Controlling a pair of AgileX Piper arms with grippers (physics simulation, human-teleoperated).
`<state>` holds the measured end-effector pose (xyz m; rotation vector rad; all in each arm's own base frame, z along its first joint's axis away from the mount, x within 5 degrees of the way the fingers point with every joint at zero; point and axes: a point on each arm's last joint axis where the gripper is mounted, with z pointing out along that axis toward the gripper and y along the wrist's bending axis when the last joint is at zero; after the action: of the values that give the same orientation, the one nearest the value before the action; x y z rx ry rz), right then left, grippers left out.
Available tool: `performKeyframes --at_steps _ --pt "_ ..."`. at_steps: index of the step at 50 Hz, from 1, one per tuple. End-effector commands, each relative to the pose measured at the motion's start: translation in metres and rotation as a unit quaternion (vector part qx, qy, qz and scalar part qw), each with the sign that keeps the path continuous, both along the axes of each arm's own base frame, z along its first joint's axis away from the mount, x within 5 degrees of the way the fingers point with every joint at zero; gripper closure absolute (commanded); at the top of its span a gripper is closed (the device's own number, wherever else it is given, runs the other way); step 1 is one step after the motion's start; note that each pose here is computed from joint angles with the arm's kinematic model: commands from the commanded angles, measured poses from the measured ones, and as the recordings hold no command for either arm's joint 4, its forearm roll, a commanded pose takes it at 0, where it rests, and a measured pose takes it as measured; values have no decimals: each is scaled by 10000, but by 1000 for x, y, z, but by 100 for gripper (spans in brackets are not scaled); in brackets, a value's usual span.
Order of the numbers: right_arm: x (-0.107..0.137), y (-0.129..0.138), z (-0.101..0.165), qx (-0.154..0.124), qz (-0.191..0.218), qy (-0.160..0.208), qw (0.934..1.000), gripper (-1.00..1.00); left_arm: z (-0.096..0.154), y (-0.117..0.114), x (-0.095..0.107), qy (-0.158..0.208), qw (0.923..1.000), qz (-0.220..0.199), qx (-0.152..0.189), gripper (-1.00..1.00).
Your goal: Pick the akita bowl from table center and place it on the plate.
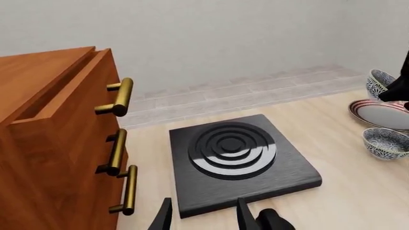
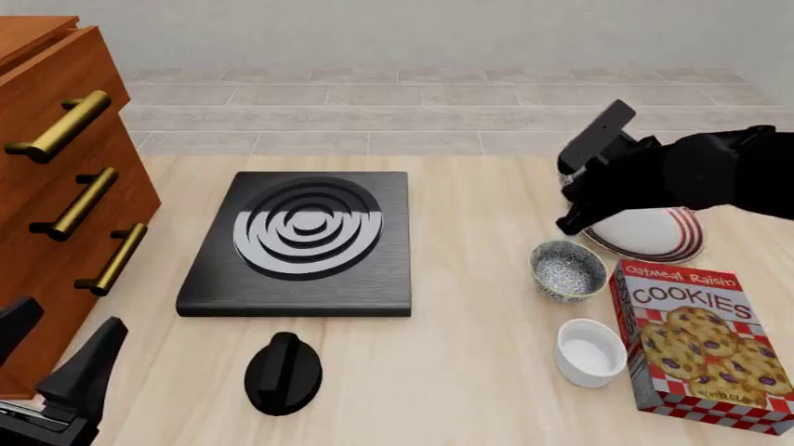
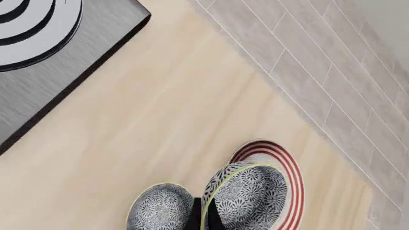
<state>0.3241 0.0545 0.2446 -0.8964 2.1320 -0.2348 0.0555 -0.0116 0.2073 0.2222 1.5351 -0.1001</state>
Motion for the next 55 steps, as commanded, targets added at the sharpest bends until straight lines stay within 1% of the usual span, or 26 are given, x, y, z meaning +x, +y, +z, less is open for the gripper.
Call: performKeyframes --at_steps 1,4,11,14,17,22,26,30,33,36,43,49,55 --pt "16 -29 5 137 -593 -37 9981 100 0 0 0 14 10000 -10 -16 -100" --pt "15 -32 -1 114 -609 7 9981 100 0 0 0 10 10000 -4 -24 -100" --pt "15 -39 -4 134 -728 -4 9973 100 0 0 0 16 10000 -16 -13 -100" --pt "19 -51 -10 4 -798 -25 9968 100 0 0 0 16 10000 -16 -12 -100" --pt "24 -56 -9 76 -928 -55 9956 100 0 0 0 17 10000 -20 -11 -100" --pt "26 -61 -12 102 -1027 -30 9947 100 0 0 0 21 10000 -27 -7 -100" --pt "27 -63 -21 95 -1056 57 9943 100 0 0 0 23 10000 -40 -2 -100" --pt "31 -74 -20 113 -1212 37 9926 100 0 0 0 22 10000 -41 -4 -100" --pt "33 -78 -22 99 -1258 77 9920 100 0 -1 0 25 10000 -48 -2 -100" --pt "34 -86 -29 -5 -1281 197 9916 100 0 -1 0 27 10000 -51 -1 -100" --pt "37 -98 -33 -58 -1389 211 9901 100 0 -1 0 32 10000 -60 1 -100" --pt "39 -101 -39 -45 -1442 222 9893 100 -1 -1 0 36 10000 -60 3 -100" --pt "41 -99 -39 48 -1490 248 9885 100 -1 -1 0 37 10000 -66 8 -100"
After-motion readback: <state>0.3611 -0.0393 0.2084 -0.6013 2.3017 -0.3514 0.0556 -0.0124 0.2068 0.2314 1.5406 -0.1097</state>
